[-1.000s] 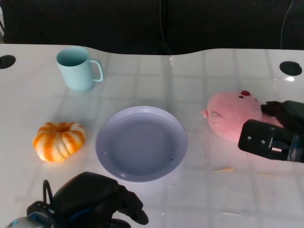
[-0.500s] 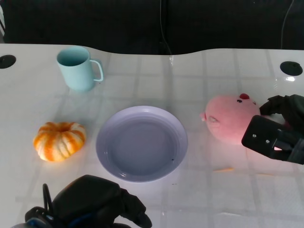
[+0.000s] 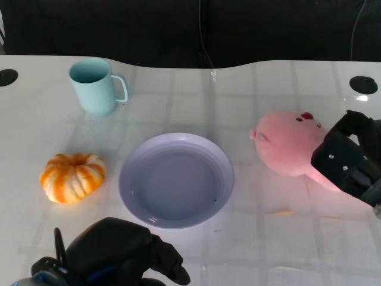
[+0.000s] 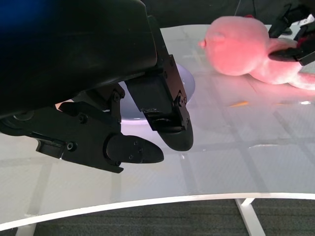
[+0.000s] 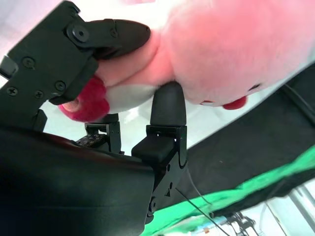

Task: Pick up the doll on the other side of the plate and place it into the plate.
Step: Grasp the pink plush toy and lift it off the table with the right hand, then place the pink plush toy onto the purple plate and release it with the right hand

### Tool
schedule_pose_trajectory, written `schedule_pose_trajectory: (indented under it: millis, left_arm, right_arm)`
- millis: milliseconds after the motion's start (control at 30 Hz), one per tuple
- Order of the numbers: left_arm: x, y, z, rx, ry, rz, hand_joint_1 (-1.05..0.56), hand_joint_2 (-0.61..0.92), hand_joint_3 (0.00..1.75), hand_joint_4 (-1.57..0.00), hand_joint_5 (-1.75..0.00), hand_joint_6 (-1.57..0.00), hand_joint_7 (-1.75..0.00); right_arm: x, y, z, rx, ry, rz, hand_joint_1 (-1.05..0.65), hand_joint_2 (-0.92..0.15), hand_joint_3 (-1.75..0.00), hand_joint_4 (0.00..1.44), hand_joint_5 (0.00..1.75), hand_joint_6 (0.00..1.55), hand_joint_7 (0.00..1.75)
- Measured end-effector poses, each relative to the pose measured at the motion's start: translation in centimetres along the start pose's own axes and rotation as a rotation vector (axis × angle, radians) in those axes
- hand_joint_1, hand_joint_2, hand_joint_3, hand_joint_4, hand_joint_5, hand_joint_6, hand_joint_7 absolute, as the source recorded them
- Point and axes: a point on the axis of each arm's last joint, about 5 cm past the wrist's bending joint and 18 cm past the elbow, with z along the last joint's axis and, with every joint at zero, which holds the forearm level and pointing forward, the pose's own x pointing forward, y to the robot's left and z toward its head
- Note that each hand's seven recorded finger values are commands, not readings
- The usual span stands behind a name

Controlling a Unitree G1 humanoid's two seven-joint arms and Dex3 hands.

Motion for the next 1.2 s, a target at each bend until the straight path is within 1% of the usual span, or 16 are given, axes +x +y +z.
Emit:
schedule_pose_trajectory:
  millis: [133, 267, 333, 400, 467, 533, 667, 733, 900, 1033, 1100, 1200]
  left_arm:
    - [0.0, -0.1, -0.2, 0.001, 0.003, -0.008, -0.25, 0.92, 0.23, -0.79, -1.2, -1.1, -0.01]
    - [0.1, -0.2, -0.3, 0.001, 0.004, -0.013, -0.25, 0.92, 0.22, -0.8, -1.2, -1.1, -0.01]
    - [0.1, -0.2, -0.4, 0.0, 0.006, -0.016, -0.25, 0.92, 0.22, -0.8, -1.21, -1.1, -0.01]
    - [0.1, -0.4, -0.5, 0.0, 0.005, -0.021, -0.25, 0.92, 0.22, -0.81, -1.22, -1.1, -0.01]
    - [0.2, -0.4, -0.5, 0.002, -0.001, -0.017, -0.25, 0.92, 0.22, -0.81, -1.23, -1.11, -0.01]
    - [0.3, -0.4, -0.6, 0.003, -0.002, -0.015, -0.25, 0.92, 0.22, -0.8, -1.23, -1.1, -0.01]
    - [0.4, -0.6, -0.6, -0.003, -0.001, -0.017, -0.26, 0.92, 0.24, -0.79, -1.22, -1.1, -0.01]
    - [0.5, -0.7, -0.6, -0.004, -0.001, -0.018, -0.25, 0.92, 0.24, -0.79, -1.21, -1.1, -0.01]
    - [0.6, -0.8, -0.4, -0.005, -0.004, -0.016, -0.25, 0.92, 0.24, -0.8, -1.22, -1.1, -0.01]
    - [0.7, -0.9, -0.2, -0.003, -0.011, -0.016, -0.25, 0.92, 0.24, -0.79, -1.23, -1.1, -0.01]
    - [0.8, -0.9, -0.2, 0.004, -0.008, -0.015, -0.26, 0.92, 0.25, -0.8, -1.18, -1.1, -0.01]
    - [0.8, -1.0, -0.2, 0.002, -0.005, -0.01, -0.25, 0.92, 0.24, -0.81, -1.16, -1.1, -0.01]
  right_arm:
    - [-0.2, 0.2, 0.0, 0.041, -0.012, 0.0, -0.1, -0.37, -1.32, 0.89, 1.75, 0.75, 1.75]
    - [-0.3, 0.0, 0.9, 0.112, -0.059, -0.013, -0.09, -0.36, -1.35, 0.91, 1.75, 0.77, 1.75]
    - [-0.3, -0.2, 1.6, 0.139, -0.113, -0.011, -0.07, -0.3, -1.42, 0.92, 1.75, 0.78, 1.75]
    - [-0.4, -0.4, 2.3, 0.173, -0.171, 0.0, -0.07, -0.28, -1.43, 0.92, 1.75, 0.78, 1.75]
    - [-0.5, -0.4, 3.4, 0.202, -0.218, 0.019, -0.07, -0.27, -1.44, 0.92, 1.75, 0.78, 1.75]
    - [-0.7, -0.4, 4.8, 0.226, -0.27, 0.039, -0.06, -0.27, -1.44, 0.9, 1.75, 0.77, 1.75]
    - [-1.2, 0.1, 6.9, 0.262, -0.355, 0.079, -0.05, -0.29, -1.43, 0.9, 1.75, 0.76, 1.75]
    - [-1.5, 0.4, 7.7, 0.281, -0.378, 0.092, -0.05, -0.3, -1.44, 0.91, 1.75, 0.76, 1.75]
    - [-1.9, 1.1, 9.0, 0.292, -0.395, 0.15, -0.08, -0.3, -1.44, 0.93, 1.75, 0.77, 1.75]
    - [-2.1, 1.9, 10.2, 0.254, -0.441, 0.196, -0.07, -0.33, -1.37, 0.89, 1.75, 0.73, 1.74]
    - [-2.2, 2.1, 10.8, 0.257, -0.459, 0.212, -0.07, -0.34, -1.35, 0.89, 1.75, 0.73, 1.73]
    - [-2.3, 2.4, 11.6, 0.263, -0.484, 0.232, -0.06, -0.33, -1.35, 0.9, 1.75, 0.74, 1.72]
